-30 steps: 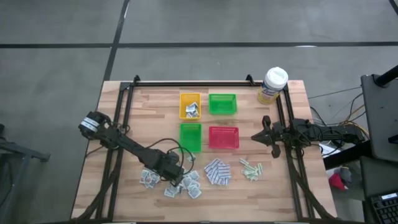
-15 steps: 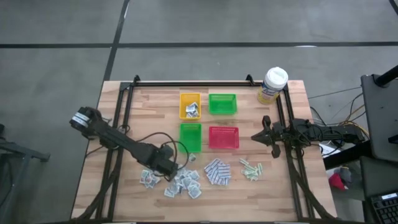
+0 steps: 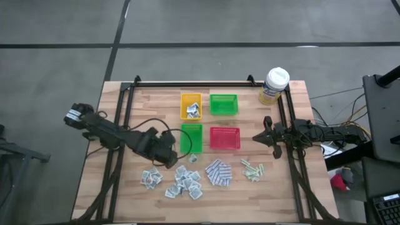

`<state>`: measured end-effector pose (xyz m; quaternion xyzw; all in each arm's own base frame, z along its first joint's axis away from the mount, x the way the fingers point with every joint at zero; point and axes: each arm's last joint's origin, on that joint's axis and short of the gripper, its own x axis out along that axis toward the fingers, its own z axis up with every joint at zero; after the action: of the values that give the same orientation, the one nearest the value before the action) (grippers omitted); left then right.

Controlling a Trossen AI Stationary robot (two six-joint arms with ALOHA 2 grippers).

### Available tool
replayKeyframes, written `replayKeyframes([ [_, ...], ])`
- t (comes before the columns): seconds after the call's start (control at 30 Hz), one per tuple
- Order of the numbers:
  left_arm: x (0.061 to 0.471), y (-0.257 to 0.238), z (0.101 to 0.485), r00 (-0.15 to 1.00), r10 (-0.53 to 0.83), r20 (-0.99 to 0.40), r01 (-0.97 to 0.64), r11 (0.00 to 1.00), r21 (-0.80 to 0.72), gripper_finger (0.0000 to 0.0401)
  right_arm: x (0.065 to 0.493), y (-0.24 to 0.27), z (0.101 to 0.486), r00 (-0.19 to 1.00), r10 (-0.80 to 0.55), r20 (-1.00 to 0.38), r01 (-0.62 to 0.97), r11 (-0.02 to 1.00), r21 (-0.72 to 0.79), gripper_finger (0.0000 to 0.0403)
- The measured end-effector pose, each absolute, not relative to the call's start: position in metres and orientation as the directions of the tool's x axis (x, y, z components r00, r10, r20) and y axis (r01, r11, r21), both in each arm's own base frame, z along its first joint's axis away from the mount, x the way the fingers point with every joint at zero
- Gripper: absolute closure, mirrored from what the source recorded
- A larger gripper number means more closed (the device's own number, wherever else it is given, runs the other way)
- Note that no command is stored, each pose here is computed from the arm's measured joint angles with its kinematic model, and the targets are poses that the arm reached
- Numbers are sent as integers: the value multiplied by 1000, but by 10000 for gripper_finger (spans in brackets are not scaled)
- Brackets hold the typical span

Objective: Pick & Place First Aid Supplies
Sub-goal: Put the blue alcohol pad into the yellow bin

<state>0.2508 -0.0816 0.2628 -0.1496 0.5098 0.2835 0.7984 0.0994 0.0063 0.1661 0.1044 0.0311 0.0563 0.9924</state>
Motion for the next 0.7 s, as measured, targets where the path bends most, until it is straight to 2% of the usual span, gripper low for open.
replayKeyframes([
  [0.23, 278, -57, 272, 406, 322, -855, -390, 907, 156, 401, 99, 6, 166, 992, 118, -50, -105, 972, 211, 374],
  [0.33, 290, -43, 276, 460, 327, -826, -361, 918, 164, 401, 99, 6, 166, 992, 118, -50, -105, 972, 211, 374],
  [0.5, 303, -4, 283, 504, 389, -771, -481, 868, 123, 401, 99, 6, 166, 992, 118, -50, -105, 972, 211, 374],
  [0.7, 306, 43, 287, 499, 474, -726, -670, 742, 24, 401, 99, 6, 166, 992, 118, -50, -105, 972, 211, 374],
])
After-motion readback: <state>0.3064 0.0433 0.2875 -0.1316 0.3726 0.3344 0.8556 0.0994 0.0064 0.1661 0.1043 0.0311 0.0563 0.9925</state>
